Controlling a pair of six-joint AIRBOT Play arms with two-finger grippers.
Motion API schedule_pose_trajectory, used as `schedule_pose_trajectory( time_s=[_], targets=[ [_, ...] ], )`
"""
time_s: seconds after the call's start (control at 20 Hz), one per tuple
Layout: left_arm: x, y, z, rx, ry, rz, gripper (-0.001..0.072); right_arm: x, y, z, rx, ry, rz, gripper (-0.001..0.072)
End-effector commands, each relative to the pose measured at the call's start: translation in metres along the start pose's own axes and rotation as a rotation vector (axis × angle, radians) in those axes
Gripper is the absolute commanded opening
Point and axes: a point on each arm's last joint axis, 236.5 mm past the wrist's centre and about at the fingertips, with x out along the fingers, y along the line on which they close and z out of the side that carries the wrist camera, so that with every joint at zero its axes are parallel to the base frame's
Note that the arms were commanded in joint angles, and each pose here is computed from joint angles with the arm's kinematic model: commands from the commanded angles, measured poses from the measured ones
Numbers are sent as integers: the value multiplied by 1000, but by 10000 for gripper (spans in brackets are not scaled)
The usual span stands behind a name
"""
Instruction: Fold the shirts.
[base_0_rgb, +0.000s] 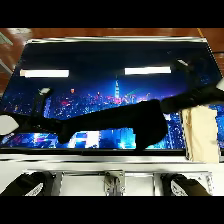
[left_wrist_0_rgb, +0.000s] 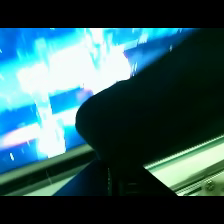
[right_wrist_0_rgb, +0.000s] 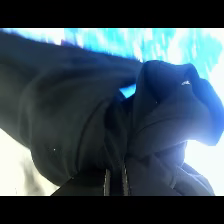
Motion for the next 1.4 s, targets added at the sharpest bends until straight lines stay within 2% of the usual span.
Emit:
schedule_pose_trajectory(
  time_s=[0.0, 0.05, 0.15, 0.3, 0.4, 0.55, 0.65, 0.85, 0.95, 1.35],
  targets=[
    [29, -1, -19, -67, 31, -45, 43, 66, -41, 82, 182, -238, 78, 67],
    [31, -1, -18, -83, 25, -44, 43, 84, -51, 97, 264, -273, 115, 120],
    [30, -1, -18, -86, 24, -44, 43, 115, -51, 101, 396, -246, 239, 531],
    [30, -1, -18, -86, 24, -44, 43, 122, -52, 72, 421, -118, 309, 543],
    [30, -1, -18, -86, 24, -43, 43, 106, -59, 24, 389, 54, 298, 543],
    [30, -1, -17, -86, 24, -43, 43, 86, -90, -67, 427, 381, 112, 543],
    [30, -1, -18, -87, 24, -44, 43, 95, -90, -107, 440, 468, 50, 552],
    [30, -5, -18, -94, 25, -61, 43, 144, -47, -172, 515, 553, 129, 552],
    [30, -5, -17, -94, 24, -60, 43, 166, -28, -180, 516, 538, 152, 552],
    [30, -5, -17, -94, 24, -63, 43, 213, -11, -165, 465, 439, 36, 551]
  ],
)
